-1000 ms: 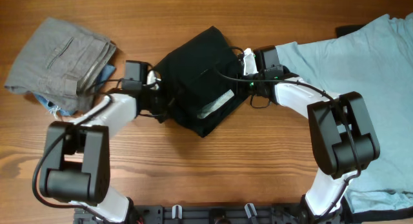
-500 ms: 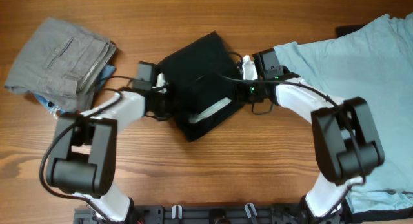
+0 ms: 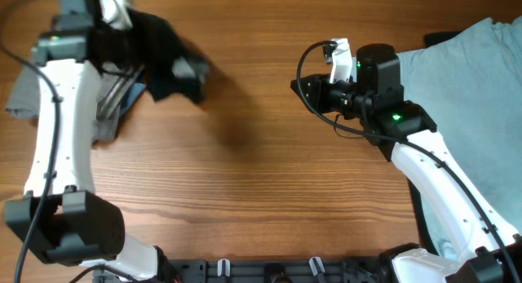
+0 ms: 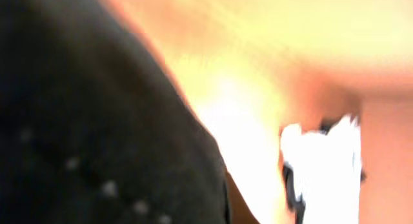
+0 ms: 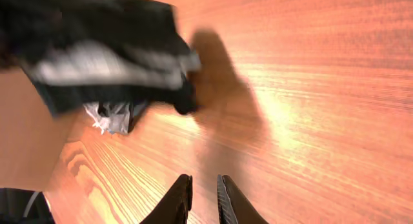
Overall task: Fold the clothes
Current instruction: 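Carry the folded shorts leftward onto the grey garment with the left gripper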
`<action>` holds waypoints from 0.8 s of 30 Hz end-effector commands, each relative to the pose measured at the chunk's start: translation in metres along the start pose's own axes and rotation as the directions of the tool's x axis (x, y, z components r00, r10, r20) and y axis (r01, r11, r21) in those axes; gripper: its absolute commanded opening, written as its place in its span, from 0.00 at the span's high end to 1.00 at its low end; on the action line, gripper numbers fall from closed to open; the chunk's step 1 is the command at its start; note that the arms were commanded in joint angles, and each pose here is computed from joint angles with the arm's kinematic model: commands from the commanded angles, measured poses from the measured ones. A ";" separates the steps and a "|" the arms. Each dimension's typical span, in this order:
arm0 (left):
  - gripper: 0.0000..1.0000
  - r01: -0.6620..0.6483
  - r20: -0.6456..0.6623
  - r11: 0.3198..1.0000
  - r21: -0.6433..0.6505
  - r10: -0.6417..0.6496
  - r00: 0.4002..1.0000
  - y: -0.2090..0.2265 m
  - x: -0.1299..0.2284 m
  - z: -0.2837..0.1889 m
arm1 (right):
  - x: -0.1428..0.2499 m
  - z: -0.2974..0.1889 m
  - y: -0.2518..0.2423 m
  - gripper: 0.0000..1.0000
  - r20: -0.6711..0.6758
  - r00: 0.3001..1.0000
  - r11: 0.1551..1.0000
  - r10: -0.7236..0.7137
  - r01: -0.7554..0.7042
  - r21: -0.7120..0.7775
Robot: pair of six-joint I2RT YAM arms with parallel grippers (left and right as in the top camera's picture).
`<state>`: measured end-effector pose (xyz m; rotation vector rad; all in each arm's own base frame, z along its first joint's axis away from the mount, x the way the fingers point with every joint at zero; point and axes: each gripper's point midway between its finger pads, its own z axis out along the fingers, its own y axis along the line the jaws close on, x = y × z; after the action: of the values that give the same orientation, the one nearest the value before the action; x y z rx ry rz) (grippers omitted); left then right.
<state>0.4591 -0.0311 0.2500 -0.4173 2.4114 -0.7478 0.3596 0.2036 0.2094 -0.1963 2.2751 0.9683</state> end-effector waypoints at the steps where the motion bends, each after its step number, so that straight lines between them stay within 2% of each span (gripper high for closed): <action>1: 0.96 0.008 0.205 1.000 0.008 -0.009 0.979 0.014 -0.058 -0.030 | -0.002 -0.001 0.000 0.83 0.004 1.000 1.000 0.018 -0.018 -0.002; 7: 0.96 0.041 0.379 0.999 -0.024 -0.028 0.925 0.081 -0.120 -0.037 | 0.006 -0.001 -0.003 0.83 -0.028 0.999 0.999 0.038 -0.037 0.013; 8: 0.96 0.054 0.404 0.999 -0.002 -0.048 0.913 0.085 -0.129 -0.038 | 0.007 -0.001 -0.004 0.83 -0.031 0.999 0.999 0.039 -0.039 0.015; 9: 0.96 0.044 0.450 0.995 0.093 -0.081 0.889 0.084 -0.149 -0.043 | 0.008 -0.001 -0.004 0.83 -0.036 0.998 0.999 0.043 -0.042 0.018; 10: 0.96 0.016 0.469 0.993 0.114 -0.068 0.880 0.084 -0.156 -0.047 | 0.009 -0.001 -0.004 0.83 -0.037 0.998 0.999 0.043 -0.042 0.018; 13: 0.96 0.060 0.450 0.994 0.089 -0.094 0.888 0.098 -0.150 -0.047 | 0.008 -0.001 -0.004 0.83 -0.036 0.998 0.999 0.043 -0.042 0.018; 16: 0.96 0.123 0.386 0.992 0.005 -0.115 0.915 0.129 -0.130 -0.045 | 0.010 -0.001 -0.005 0.83 -0.043 0.998 0.999 0.047 -0.047 0.020; 24: 0.96 0.186 0.352 0.967 -0.174 -0.115 0.929 0.206 -0.107 -0.081 | 0.013 -0.001 -0.006 0.83 -0.054 0.997 0.998 0.055 -0.053 0.026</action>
<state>0.4853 0.1758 0.2190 -0.8050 2.1553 -0.5899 0.3497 0.2005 0.1965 -0.1664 2.3536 0.9675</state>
